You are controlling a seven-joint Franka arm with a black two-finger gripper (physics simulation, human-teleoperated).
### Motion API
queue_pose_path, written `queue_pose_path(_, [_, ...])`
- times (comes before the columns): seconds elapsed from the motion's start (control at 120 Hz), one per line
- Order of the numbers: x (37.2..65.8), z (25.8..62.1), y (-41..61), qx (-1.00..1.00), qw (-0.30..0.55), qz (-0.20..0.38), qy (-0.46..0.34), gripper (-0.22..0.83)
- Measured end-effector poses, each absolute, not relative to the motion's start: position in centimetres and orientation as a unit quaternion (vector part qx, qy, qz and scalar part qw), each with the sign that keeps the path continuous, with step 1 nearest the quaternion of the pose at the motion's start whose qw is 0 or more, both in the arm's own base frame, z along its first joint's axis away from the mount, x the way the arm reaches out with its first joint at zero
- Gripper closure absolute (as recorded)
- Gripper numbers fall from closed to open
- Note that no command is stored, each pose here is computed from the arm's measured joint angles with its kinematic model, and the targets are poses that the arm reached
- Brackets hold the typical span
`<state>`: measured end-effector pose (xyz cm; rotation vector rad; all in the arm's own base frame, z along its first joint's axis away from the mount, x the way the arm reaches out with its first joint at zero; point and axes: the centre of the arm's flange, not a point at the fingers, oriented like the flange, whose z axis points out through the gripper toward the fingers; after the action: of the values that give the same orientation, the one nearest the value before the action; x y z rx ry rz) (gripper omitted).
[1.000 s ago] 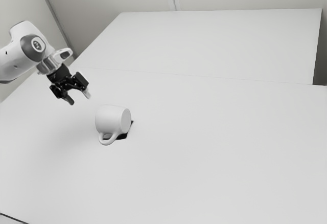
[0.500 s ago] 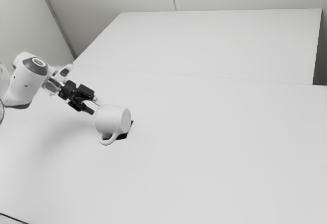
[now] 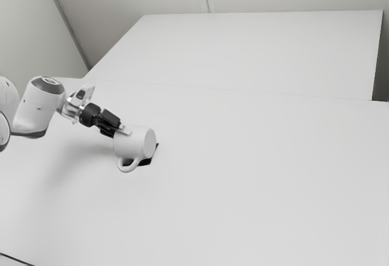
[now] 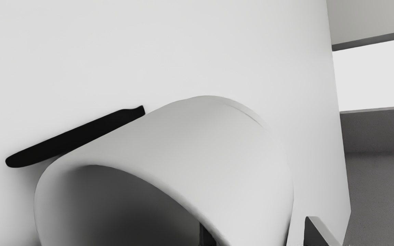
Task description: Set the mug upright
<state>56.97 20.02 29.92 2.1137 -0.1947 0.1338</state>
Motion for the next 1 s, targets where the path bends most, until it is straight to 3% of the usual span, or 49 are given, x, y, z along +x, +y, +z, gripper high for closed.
queue_pose_path(0.25, [57.2, 30.9, 18.8, 0.856, 0.501, 0.061, -0.114, 0.69])
queue_pose_path(0.408, [57.3, 31.1, 18.4, 0.854, 0.501, 0.065, -0.127, 0.74])
queue_pose_path(0.6, [57.7, 33.8, 16.8, 0.858, 0.481, 0.075, -0.161, 0.73])
queue_pose_path(0.767, [57.6, 36.4, 12.2, 0.884, 0.406, 0.059, -0.224, 0.75])
queue_pose_path(1.0, [57.3, 38.0, 6.6, 0.917, 0.225, 0.030, -0.328, 0.78])
